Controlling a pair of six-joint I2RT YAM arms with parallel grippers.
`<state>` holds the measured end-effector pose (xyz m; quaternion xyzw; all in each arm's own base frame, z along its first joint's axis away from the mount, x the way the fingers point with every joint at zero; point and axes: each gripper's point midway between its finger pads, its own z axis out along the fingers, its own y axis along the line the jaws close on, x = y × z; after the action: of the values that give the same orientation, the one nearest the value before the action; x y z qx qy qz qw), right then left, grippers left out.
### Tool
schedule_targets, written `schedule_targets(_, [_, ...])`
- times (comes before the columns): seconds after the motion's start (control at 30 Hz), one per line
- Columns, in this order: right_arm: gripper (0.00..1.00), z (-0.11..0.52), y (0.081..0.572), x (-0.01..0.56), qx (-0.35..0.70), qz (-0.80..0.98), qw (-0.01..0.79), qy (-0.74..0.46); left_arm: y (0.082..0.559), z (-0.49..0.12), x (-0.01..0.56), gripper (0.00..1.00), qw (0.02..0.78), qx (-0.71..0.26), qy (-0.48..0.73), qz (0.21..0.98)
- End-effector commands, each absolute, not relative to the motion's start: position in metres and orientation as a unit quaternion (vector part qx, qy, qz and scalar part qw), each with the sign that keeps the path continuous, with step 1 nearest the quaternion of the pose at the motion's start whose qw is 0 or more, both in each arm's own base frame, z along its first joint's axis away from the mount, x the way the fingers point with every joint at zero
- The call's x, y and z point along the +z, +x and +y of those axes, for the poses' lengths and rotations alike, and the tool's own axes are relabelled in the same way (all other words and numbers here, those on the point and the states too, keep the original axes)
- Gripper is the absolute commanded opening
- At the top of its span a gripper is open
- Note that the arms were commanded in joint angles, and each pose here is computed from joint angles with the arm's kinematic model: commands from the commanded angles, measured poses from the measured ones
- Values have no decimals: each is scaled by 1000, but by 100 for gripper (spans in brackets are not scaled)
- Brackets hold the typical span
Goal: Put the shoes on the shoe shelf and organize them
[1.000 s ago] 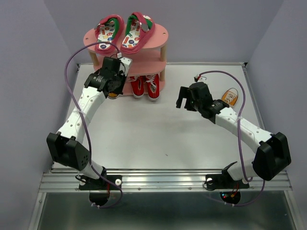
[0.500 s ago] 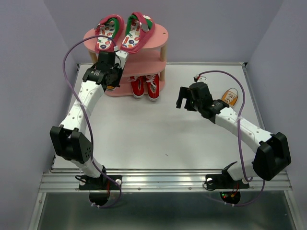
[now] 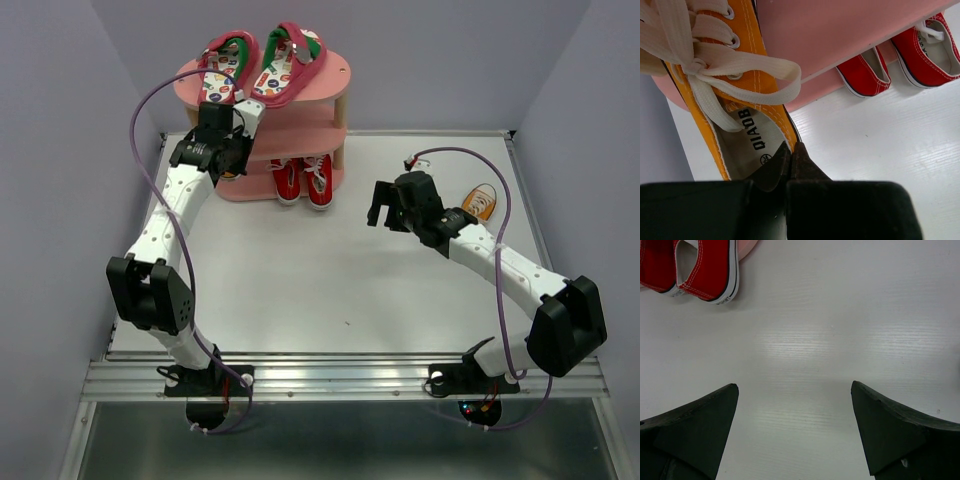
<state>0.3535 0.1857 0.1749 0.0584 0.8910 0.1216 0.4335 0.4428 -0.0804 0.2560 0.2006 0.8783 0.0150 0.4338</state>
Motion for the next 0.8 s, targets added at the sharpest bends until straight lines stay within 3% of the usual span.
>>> schedule_targets(0.0, [100,190,358,192,134,880,451,60,474,-80,325,0,544,23,197,815])
schedule_targets(0.77, [100,192,359,191,138,882,447,59,489,-67,318,0,541,53,168,822])
